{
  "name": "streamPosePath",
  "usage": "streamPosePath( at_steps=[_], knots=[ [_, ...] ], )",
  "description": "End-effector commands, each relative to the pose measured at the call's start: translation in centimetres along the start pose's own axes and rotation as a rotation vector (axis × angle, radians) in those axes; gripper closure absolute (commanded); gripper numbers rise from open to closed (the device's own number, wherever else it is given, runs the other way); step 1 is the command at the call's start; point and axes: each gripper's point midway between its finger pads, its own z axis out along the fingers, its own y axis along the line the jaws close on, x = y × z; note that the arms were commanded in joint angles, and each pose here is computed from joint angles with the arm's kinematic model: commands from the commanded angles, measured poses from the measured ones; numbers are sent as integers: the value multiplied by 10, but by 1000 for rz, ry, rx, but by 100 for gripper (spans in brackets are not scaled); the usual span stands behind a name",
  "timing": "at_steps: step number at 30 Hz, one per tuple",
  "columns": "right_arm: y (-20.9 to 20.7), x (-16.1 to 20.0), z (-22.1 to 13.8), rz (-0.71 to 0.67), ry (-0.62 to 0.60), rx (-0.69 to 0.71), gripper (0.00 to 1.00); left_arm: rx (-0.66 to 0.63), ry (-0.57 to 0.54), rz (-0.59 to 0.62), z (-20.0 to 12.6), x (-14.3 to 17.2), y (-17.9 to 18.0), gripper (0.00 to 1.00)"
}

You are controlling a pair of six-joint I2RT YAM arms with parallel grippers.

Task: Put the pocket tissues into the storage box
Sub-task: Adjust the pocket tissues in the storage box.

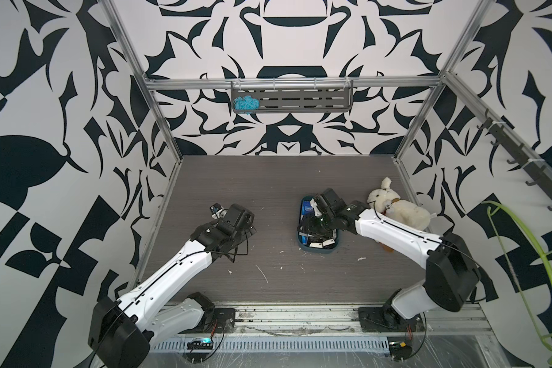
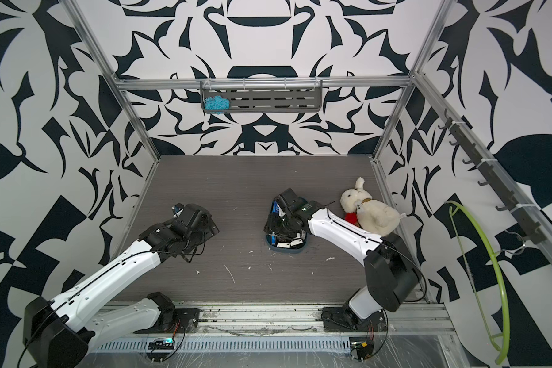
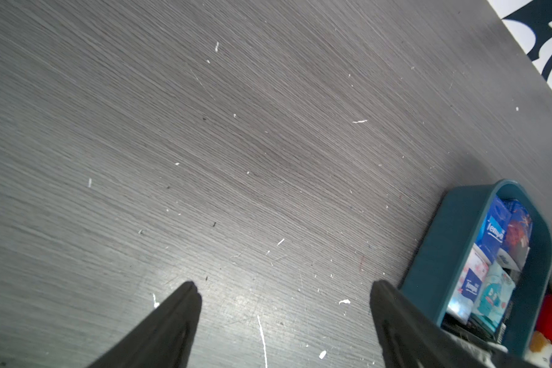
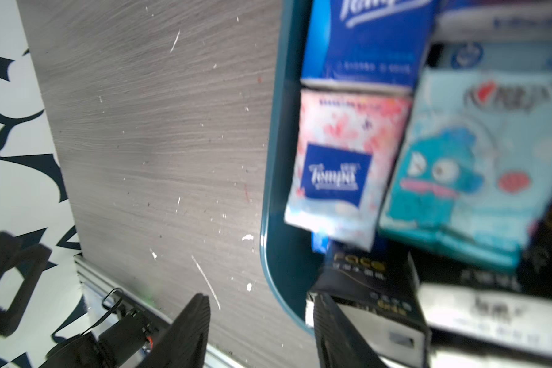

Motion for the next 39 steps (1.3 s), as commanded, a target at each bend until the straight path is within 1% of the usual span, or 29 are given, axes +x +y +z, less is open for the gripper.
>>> streamPosePath(
  at_steps=[1,7,9,14,16,19,23,25,30,33,36,39],
  knots=[
    [8,15,-5,33,12,-36,43,-28,-27,6,-3,-4,10,10],
    [-5,17,12,45,18,-3,43,-39,-44,6,-3,-9,16,10],
    [1,12,15,36,21,-11,43,-40,-43,9,-3,-10,17,10],
    [37,-13,-11,-16,-51,-74,43,-45,-56,12,-6,-18,23,9],
    [42,-19,-17,-30,-67,-81,42,-42,-62,10,-7,-20,25,9],
    [41,-24,-13,-21,-64,-90,42,-40,-65,4,-8,-22,27,9],
    [32,-29,-3,-4,-72,-79,42,-41,-68,3,-9,-24,30,9],
    [21,-28,5,18,-66,-70,42,-45,-68,2,-9,-24,31,9],
    [-3,-10,33,75,4,-61,43,-46,-65,3,-9,-24,32,9],
    [-15,-5,43,90,1,-46,42,-44,-60,3,-8,-24,31,9],
    [-18,-9,46,69,-13,-28,43,-45,-56,6,-7,-24,30,9],
    [-8,-18,41,36,-18,-24,43,-46,-55,12,-7,-25,30,9]
  ],
)
